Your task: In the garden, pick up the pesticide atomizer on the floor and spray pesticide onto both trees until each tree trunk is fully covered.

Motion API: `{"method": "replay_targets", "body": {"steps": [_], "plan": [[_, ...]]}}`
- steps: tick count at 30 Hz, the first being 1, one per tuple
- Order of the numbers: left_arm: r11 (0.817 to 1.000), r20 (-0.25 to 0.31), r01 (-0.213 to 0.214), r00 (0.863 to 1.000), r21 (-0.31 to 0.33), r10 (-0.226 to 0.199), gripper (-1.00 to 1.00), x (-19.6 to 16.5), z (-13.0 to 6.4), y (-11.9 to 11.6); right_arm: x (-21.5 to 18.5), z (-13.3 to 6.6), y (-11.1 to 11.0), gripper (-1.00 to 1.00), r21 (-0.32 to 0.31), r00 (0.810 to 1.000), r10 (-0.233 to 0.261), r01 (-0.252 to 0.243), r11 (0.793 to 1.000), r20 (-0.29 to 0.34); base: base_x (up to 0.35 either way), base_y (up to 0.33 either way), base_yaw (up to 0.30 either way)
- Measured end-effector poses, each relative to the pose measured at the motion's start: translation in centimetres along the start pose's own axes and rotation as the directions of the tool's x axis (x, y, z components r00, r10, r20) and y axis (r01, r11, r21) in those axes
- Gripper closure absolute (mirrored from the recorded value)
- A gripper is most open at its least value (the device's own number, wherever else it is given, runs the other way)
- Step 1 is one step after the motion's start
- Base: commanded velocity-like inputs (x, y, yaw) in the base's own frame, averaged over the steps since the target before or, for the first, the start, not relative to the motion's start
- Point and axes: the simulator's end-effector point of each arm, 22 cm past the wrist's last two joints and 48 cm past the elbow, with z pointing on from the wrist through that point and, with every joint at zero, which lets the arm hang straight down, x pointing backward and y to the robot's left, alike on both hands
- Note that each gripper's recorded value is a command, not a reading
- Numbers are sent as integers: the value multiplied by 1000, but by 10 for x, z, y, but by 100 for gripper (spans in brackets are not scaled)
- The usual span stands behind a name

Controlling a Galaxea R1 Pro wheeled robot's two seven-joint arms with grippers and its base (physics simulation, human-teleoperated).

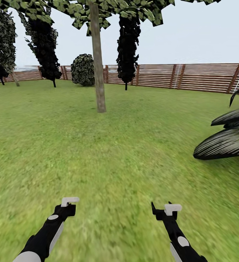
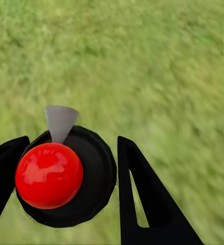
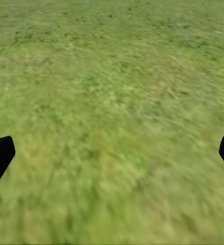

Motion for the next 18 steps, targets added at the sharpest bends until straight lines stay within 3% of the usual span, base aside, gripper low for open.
{"method": "replay_targets", "body": {"steps": [18], "plan": [[1000, -8, -2, 1000, 3, 2, 100, 4, 2, -2, 5, 0, -1, -100, 2, 1000, 5, -4, 1000, -9, 282, 204, 20]]}}
